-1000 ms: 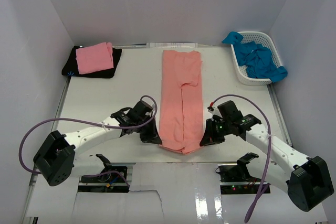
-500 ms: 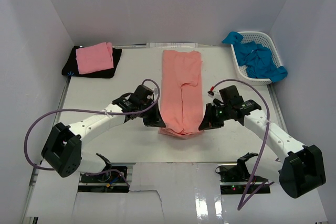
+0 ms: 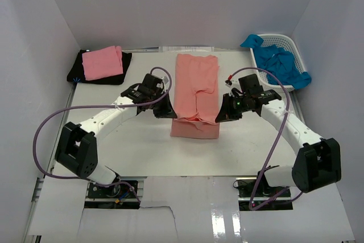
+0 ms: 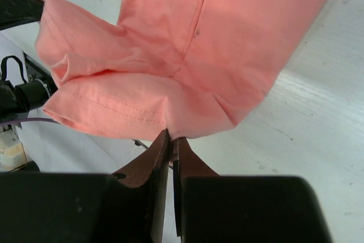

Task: Fold and stack the t-shirts
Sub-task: Fold the folded rectangular tshirt in 1/3 of the way

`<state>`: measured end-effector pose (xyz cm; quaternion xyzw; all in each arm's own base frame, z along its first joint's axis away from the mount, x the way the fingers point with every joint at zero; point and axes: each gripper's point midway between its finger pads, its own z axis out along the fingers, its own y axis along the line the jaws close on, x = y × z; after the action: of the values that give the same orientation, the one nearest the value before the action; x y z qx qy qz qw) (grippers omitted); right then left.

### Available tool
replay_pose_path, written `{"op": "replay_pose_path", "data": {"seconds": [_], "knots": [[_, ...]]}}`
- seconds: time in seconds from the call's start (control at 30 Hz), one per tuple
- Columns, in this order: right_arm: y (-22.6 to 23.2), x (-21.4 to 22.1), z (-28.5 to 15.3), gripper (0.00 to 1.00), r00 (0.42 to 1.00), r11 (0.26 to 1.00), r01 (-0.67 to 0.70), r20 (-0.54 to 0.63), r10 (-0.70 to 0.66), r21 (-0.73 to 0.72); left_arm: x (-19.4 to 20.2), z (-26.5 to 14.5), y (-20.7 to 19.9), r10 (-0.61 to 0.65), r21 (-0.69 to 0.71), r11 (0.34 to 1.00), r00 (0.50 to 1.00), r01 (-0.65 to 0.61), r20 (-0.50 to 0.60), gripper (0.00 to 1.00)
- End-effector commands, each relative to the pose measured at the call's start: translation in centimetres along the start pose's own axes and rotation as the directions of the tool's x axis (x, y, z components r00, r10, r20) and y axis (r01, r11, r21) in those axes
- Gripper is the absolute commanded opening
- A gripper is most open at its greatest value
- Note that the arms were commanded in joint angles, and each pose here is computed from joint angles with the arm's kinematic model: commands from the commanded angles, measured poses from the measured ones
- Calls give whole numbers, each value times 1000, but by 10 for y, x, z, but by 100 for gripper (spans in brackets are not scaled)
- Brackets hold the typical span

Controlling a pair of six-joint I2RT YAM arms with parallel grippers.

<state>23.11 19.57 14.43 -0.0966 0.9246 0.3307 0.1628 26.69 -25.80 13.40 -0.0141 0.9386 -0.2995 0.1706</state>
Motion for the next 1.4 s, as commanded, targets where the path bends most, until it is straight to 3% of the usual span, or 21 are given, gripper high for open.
{"op": "replay_pose_path", "data": {"seconds": [0.0,0.77,1.37], "knots": [[2,-24,-7,8,997,998,57,51,-58,11,-29,-5,-8,44,1,999,997,-44,64,0],[-17,-79,9,8,996,997,66,58,-68,34,-89,14,-13,62,-35,998,989,-58,135,0],[-25,-106,20,8,996,998,53,66,-56,42,-114,28,-2,59,-59,997,988,-51,142,0]]}}
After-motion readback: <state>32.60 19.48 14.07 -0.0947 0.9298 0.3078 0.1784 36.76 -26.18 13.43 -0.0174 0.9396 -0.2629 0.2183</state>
